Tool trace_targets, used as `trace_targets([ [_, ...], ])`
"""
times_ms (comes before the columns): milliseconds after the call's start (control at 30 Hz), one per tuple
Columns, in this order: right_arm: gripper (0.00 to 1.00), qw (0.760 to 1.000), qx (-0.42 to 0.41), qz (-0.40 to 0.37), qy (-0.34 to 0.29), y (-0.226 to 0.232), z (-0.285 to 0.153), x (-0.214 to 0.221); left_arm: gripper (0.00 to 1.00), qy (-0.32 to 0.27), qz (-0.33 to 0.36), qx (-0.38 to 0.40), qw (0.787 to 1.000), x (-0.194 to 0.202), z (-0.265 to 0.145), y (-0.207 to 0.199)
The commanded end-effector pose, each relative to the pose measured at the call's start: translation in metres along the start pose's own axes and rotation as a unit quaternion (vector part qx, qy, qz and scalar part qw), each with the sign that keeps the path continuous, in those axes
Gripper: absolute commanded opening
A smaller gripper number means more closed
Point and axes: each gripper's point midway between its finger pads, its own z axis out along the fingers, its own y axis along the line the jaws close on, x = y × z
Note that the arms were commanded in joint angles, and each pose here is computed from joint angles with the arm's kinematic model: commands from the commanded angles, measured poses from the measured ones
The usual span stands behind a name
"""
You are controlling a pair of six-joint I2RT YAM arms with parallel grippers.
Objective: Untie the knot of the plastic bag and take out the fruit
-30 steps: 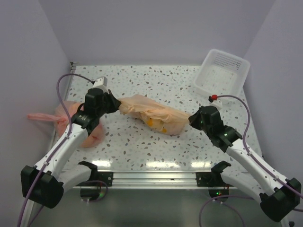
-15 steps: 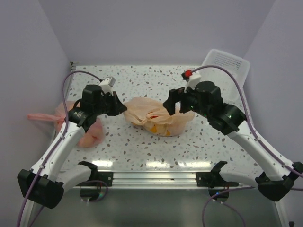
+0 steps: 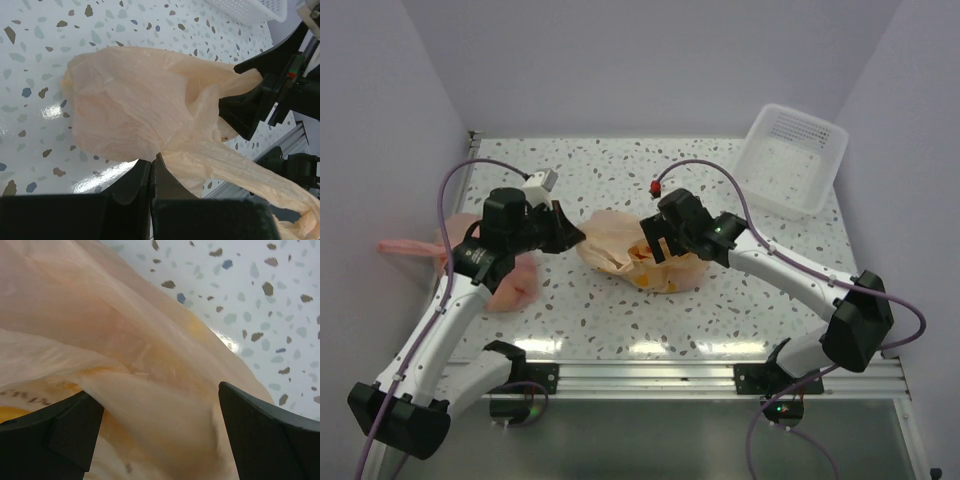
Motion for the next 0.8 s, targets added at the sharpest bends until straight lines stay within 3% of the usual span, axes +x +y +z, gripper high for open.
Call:
trace_targets([
  [0, 0.96, 0.993, 0.112, 0.019, 0.022, -0.047, 0.006, 0.024, 0.00, -0.010, 0.007, -0.014, 1.000, 0.003, -0.009, 0.006],
  [133, 0.93, 0.982, 0.171, 0.056, 0.054, -0.090, 0.003, 0.060, 0.00, 0.000, 0.016, -0.040, 0.999, 0.014, -0.012, 0.019],
  [233, 0.80, 0.981, 0.165, 0.083, 0.059, -0.101, -0.001, 0.078, 0.00, -0.001, 0.021, -0.065, 0.998, 0.020, -0.013, 0.031],
  [267, 0.64, 0.981, 0.162, 0.086, 0.066, -0.103, -0.001, 0.087, 0.00, -0.007, 0.024, -0.082, 0.996, 0.020, -0.015, 0.038],
  [367, 0.29, 0.987, 0.128, 0.092, 0.044, -0.096, -0.012, 0.077, 0.00, -0.004, 0.030, -0.124, 0.992, 0.022, -0.017, 0.054],
  [400, 0.08, 0.988, 0.117, 0.092, 0.032, -0.093, -0.015, 0.070, 0.00, -0.001, 0.035, -0.129, 0.991, 0.022, -0.016, 0.056],
  [433, 0.00, 0.990, 0.100, 0.097, 0.006, -0.089, -0.024, 0.054, 0.00, 0.000, 0.040, -0.131, 0.991, 0.017, -0.016, 0.055],
  [467, 0.00, 0.991, 0.086, 0.100, -0.008, -0.084, -0.028, 0.045, 0.01, 0.002, 0.052, -0.132, 0.990, 0.014, -0.018, 0.055],
  [500, 0.00, 0.992, 0.068, 0.102, -0.019, -0.079, -0.032, 0.037, 0.14, -0.002, 0.061, -0.130, 0.990, 0.008, -0.020, 0.051],
  [533, 0.00, 0.992, 0.059, 0.104, -0.031, -0.076, -0.037, 0.028, 0.46, -0.022, 0.073, -0.122, 0.990, -0.008, -0.026, 0.042],
  [600, 0.00, 0.993, 0.042, 0.100, -0.046, -0.071, -0.046, 0.010, 0.74, -0.062, 0.102, -0.108, 0.987, -0.037, -0.038, 0.026],
  [633, 0.00, 0.993, 0.039, 0.098, -0.059, -0.071, -0.053, -0.004, 0.93, -0.079, 0.110, -0.104, 0.985, -0.048, -0.043, 0.020],
  [667, 0.00, 0.993, 0.038, 0.093, -0.054, -0.069, -0.051, -0.006, 0.99, -0.091, 0.122, -0.103, 0.983, -0.057, -0.048, 0.016],
  [767, 0.00, 0.994, 0.039, 0.079, -0.056, -0.068, -0.055, -0.018, 1.00, -0.121, 0.154, -0.085, 0.977, -0.085, -0.060, -0.005],
])
